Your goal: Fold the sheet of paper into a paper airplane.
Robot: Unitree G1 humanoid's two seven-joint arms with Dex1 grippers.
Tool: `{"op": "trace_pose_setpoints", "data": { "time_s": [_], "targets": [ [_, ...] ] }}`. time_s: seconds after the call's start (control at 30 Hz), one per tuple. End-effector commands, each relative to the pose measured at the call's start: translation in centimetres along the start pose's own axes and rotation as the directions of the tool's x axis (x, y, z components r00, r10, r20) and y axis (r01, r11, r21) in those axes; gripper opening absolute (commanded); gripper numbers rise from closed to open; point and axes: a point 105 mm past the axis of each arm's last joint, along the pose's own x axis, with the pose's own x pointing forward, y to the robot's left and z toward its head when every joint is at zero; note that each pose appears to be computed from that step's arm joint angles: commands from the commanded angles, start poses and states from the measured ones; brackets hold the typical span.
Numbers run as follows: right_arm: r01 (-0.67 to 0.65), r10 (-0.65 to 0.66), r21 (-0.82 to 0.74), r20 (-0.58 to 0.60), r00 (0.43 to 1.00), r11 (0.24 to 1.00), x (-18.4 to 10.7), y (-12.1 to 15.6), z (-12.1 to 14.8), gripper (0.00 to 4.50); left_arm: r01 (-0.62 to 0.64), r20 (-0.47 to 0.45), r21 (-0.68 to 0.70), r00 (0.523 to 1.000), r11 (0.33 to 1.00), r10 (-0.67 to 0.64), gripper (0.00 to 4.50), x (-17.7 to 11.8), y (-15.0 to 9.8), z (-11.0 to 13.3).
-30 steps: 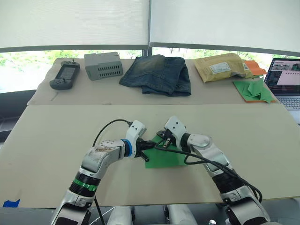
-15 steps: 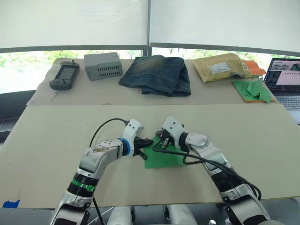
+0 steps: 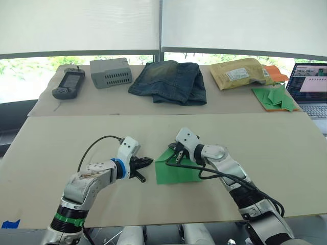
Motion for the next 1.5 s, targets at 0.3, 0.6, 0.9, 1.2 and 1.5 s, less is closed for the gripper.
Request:
{"op": "trace_pose_setpoints", "data": {
  "time_s": [0.3, 0.6, 0.9, 1.2, 1.5],
  "targets": [
    [0.01, -0.004, 0.054, -0.1, 0.995, 0.998, -0.7, 0.5, -2.9, 0.0, 0.166, 0.103, 0.137, 0.978, 0.976, -0.181, 0.03, 3.4, -3.0, 3.9],
    [0.095, -0.088, 0.082, -0.086, 0.992, 0.992, -2.7, -0.4, -2.5, 0.0, 0.188, -0.048, 0.178, 0.982, 0.966, -0.183, 0.03, 5.5, -2.6, 0.8],
    [0.193, -0.222, 0.325, 0.056, 0.973, 0.926, -7.7, -1.1, 0.8, 0.0, 0.241, -0.101, 0.194, 0.969, 0.951, -0.225, 0.03, 6.8, -3.2, -0.4],
    [0.127, -0.127, 0.347, -0.022, 0.992, 0.929, -14.4, 3.7, -0.4, 1.58, 0.297, -0.121, 0.201, 0.953, 0.933, -0.277, 0.0, 8.0, -4.0, -0.6],
    [0.063, -0.011, 0.43, -0.123, 0.992, 0.901, -15.3, 9.0, -3.3, 0.4, 0.322, -0.13, 0.221, 0.945, 0.921, -0.299, 0.0, 8.5, -4.1, -0.4]
  ]
}}
